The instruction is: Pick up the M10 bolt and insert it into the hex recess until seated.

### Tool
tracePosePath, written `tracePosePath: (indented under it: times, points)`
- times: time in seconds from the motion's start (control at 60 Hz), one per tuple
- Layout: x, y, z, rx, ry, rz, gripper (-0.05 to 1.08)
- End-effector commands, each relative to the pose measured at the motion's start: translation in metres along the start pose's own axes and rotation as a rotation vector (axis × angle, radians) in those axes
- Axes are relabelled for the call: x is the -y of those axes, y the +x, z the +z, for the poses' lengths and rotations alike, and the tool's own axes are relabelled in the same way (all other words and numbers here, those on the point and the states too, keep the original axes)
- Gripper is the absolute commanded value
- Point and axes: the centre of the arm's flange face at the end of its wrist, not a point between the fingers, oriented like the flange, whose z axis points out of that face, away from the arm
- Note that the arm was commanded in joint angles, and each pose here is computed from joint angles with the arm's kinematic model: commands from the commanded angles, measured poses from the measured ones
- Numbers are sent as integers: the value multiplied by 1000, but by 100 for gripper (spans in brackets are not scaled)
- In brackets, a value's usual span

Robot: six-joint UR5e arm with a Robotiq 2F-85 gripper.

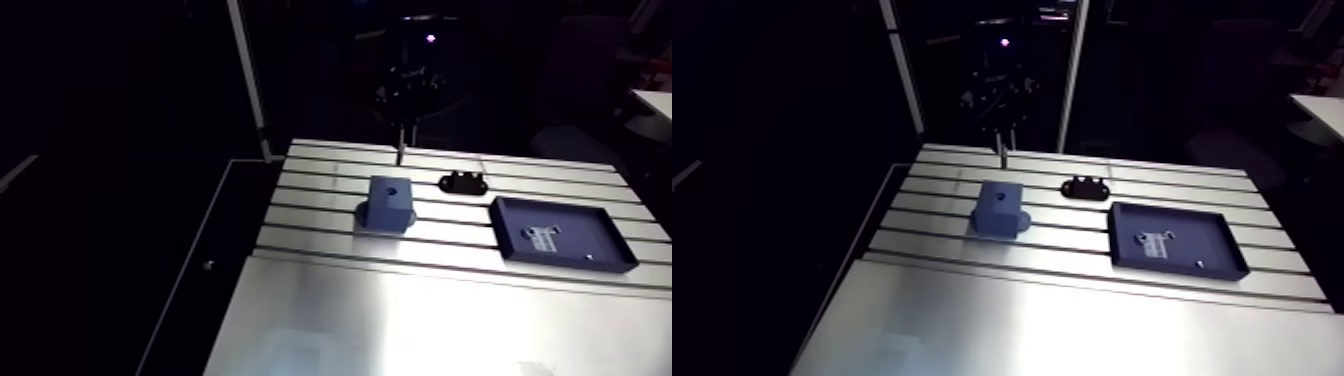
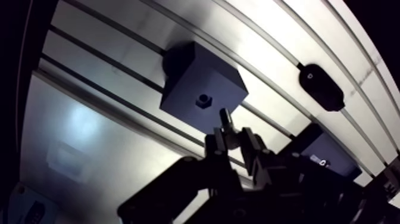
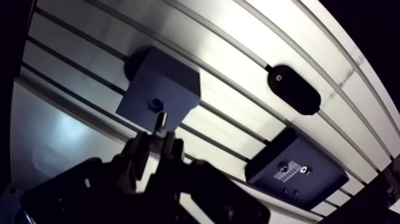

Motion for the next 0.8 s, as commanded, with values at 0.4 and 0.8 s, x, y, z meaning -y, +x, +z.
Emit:
tracePosePath:
  times: [0.4,0.8]
  points:
    - [3,4,19,15,7,-5,73]
    - [8,-1,27,28,17,-7,73]
